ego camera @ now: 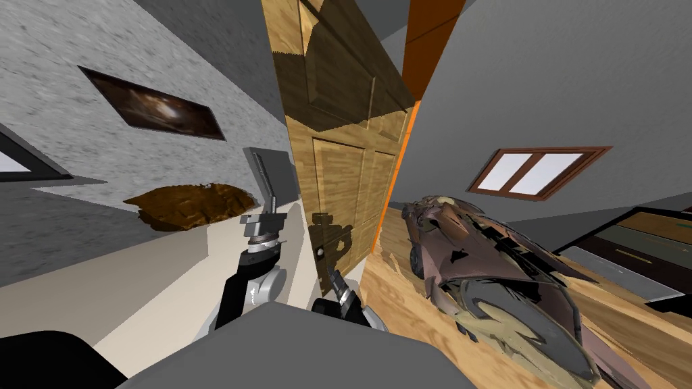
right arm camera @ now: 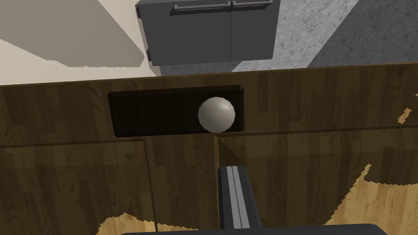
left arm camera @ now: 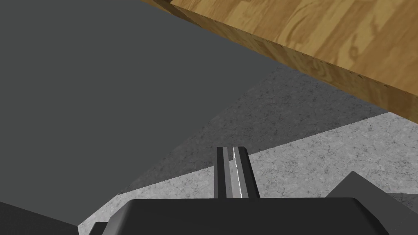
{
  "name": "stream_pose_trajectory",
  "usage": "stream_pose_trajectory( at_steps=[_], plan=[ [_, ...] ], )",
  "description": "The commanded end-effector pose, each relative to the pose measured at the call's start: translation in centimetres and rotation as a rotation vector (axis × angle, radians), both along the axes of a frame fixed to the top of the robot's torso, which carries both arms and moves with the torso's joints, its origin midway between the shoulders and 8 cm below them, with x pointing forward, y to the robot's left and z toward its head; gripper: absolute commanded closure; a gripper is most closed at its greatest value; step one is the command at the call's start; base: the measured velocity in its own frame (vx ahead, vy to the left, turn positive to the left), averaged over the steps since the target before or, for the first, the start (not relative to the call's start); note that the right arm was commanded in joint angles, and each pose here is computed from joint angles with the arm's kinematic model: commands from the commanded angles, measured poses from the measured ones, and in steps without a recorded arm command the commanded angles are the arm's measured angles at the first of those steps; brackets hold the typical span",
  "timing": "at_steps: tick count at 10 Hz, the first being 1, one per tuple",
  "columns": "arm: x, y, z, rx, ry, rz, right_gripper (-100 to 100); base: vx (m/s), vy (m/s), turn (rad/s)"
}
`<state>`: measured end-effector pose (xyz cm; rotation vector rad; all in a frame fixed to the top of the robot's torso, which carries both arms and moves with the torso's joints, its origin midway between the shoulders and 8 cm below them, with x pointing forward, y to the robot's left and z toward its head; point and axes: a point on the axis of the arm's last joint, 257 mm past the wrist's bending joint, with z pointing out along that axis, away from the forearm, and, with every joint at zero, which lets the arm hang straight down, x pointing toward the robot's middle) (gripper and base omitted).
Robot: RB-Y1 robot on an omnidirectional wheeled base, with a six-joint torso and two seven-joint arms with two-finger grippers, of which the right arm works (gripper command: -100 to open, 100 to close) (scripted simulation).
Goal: Push the door open
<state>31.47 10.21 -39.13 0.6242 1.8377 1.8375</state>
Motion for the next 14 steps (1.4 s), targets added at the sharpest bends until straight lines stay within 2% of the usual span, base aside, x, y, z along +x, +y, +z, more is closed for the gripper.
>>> stream_pose_trajectory(
  at_steps=[1,4,5,13,14],
  plan=[
    [1.0,-0.8,-0.1,-0.002,0.001,-0.036,-100,-0.089,0.034,-0.121],
    [2.6,-2.0,0.0,0.001,0.006,-0.100,-100,-0.158,0.065,-0.136],
    [2.2,-1.8,0.0,0.000,0.005,-0.085,-100,-0.078,0.022,-0.022],
    [3.1,-2.0,-0.1,-0.006,0.000,-0.108,-100,0.143,0.142,0.026],
    [3.1,-2.0,-0.1,-0.006,0.000,-0.108,100,-0.008,-0.007,-0.003]
  ],
)
